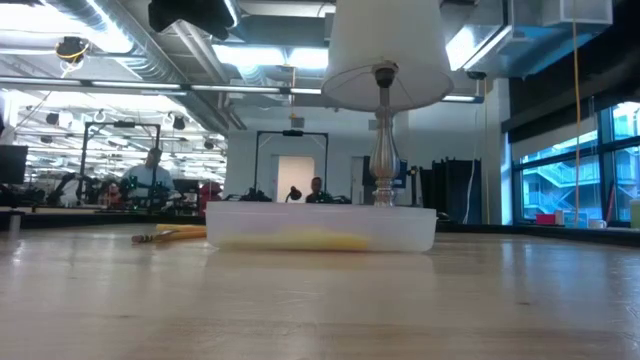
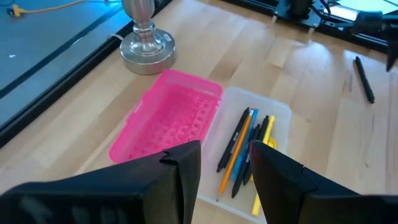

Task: Pick & place school supplies into a supply box
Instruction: Put the black pen into the supply box

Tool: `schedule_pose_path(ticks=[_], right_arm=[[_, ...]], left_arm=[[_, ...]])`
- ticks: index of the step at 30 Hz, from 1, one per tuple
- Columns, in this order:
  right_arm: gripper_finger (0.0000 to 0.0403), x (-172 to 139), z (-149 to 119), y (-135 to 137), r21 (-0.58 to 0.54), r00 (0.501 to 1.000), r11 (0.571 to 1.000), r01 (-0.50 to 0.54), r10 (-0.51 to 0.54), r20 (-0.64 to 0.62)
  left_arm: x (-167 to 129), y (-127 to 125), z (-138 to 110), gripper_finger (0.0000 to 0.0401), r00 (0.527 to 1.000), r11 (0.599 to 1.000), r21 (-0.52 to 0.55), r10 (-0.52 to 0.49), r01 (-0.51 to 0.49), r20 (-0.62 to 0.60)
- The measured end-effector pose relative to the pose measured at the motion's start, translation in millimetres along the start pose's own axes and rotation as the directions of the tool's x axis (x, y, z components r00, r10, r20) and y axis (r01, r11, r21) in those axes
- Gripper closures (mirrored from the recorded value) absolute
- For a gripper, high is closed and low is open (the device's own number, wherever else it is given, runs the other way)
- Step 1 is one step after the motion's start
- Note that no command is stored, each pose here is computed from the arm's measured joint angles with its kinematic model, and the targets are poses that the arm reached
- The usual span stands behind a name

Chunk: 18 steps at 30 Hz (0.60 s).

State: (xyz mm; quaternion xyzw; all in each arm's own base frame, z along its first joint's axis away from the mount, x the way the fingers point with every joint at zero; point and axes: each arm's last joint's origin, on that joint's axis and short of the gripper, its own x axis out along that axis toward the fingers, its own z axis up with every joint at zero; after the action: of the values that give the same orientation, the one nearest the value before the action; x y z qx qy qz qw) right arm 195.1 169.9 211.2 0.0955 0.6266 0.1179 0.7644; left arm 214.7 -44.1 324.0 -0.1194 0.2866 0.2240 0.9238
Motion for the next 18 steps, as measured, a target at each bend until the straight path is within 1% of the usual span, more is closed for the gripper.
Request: schedule_pose_path(ticks=[3,6,10,12,13,15,18], right_arm=[[0.0277,11,-1,5,0.021,0.999,0.999,-0.036,0.035,0.030],[0.0259,18,-3,5,0.057,0.999,0.998,-0.028,0.027,0.019],[0.0224,23,-6,3,0.070,1.000,0.997,0.014,-0.013,-0.021],[0.0211,24,-6,3,0.111,0.999,0.994,0.009,-0.006,-0.033],[0.0206,24,-5,4,0.113,1.000,0.994,-0.003,0.006,-0.029],[0.0200,25,-6,7,0.087,0.999,0.996,-0.024,0.026,-0.024],[0.0197,25,-10,12,0.013,0.999,0.999,-0.031,0.031,-0.034]], left_arm=[[0,0,0,0.0271,1.000,1.000,0.000,0.000,0.000,0.000],[0,0,0,0.0271,1.000,1.000,0.000,-0.001,0.001,0.000],[0,0,0,0.0271,1.000,1.000,0.000,0.004,-0.004,0.002],[0,0,0,0.0271,1.000,1.000,0.000,0.011,-0.011,0.007],[0,0,0,0.0271,1.000,1.000,0.000,0.014,-0.014,0.009],[0,0,0,0.0271,1.000,1.000,0.000,0.016,-0.016,0.011],[0,1,0,0.0271,1.000,1.000,0.000,0.018,-0.018,0.011]])
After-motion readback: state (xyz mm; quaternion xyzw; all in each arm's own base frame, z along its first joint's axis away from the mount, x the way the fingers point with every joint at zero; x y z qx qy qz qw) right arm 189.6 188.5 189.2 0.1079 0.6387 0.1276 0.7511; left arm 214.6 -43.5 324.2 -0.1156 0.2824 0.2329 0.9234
